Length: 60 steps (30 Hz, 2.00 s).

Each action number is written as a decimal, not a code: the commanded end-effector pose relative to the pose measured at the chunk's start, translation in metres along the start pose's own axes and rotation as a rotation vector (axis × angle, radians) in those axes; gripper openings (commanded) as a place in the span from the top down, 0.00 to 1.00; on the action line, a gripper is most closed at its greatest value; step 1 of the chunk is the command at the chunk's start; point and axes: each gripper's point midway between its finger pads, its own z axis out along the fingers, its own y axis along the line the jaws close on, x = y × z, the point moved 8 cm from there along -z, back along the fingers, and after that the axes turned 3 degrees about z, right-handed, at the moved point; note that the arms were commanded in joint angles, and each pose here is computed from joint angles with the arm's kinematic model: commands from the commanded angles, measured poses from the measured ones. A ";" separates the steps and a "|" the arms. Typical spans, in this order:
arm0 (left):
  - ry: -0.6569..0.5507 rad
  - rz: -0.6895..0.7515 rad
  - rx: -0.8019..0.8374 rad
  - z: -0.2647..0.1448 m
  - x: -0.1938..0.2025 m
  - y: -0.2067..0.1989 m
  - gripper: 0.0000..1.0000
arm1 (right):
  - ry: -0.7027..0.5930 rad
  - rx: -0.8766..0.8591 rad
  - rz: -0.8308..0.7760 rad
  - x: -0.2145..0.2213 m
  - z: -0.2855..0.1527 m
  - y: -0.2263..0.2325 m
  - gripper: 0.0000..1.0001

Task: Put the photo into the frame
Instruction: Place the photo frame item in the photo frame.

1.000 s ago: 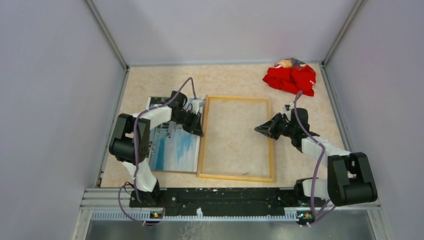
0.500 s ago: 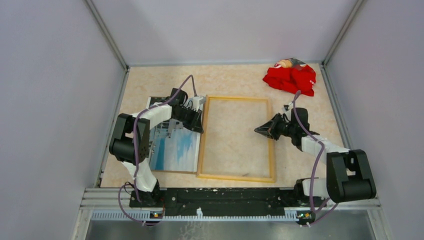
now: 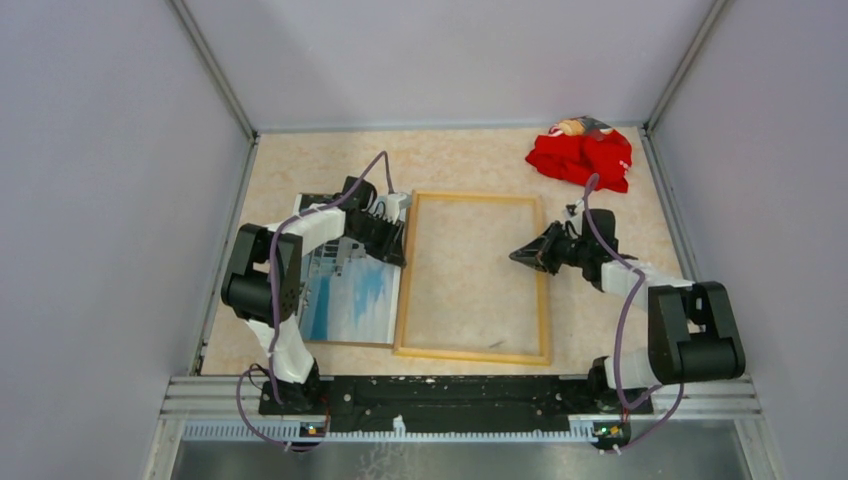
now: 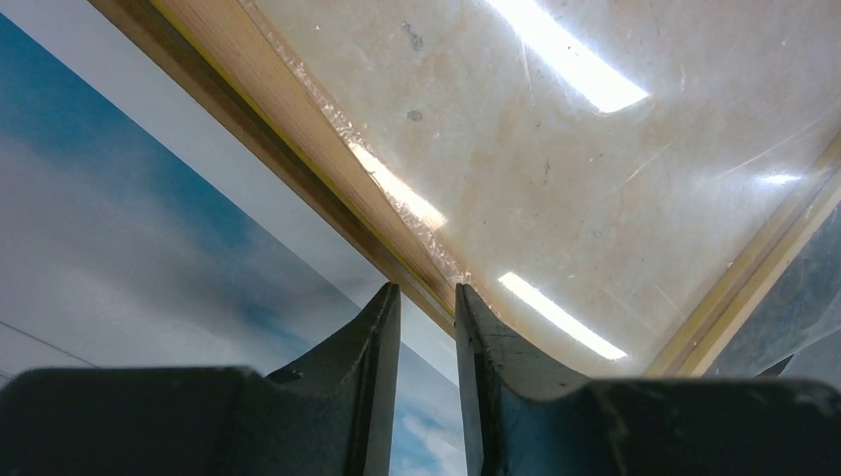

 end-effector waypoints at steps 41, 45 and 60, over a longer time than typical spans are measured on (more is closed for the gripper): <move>0.006 0.000 -0.016 0.009 -0.003 0.007 0.80 | 0.000 0.069 -0.112 -0.044 0.012 -0.020 1.00; 0.008 0.001 -0.017 0.009 -0.003 0.007 0.80 | -0.004 0.054 -0.110 -0.043 0.013 -0.019 1.00; 0.019 -0.006 -0.009 0.014 -0.001 0.007 0.86 | -0.055 -0.214 -0.270 -0.034 -0.001 0.028 1.00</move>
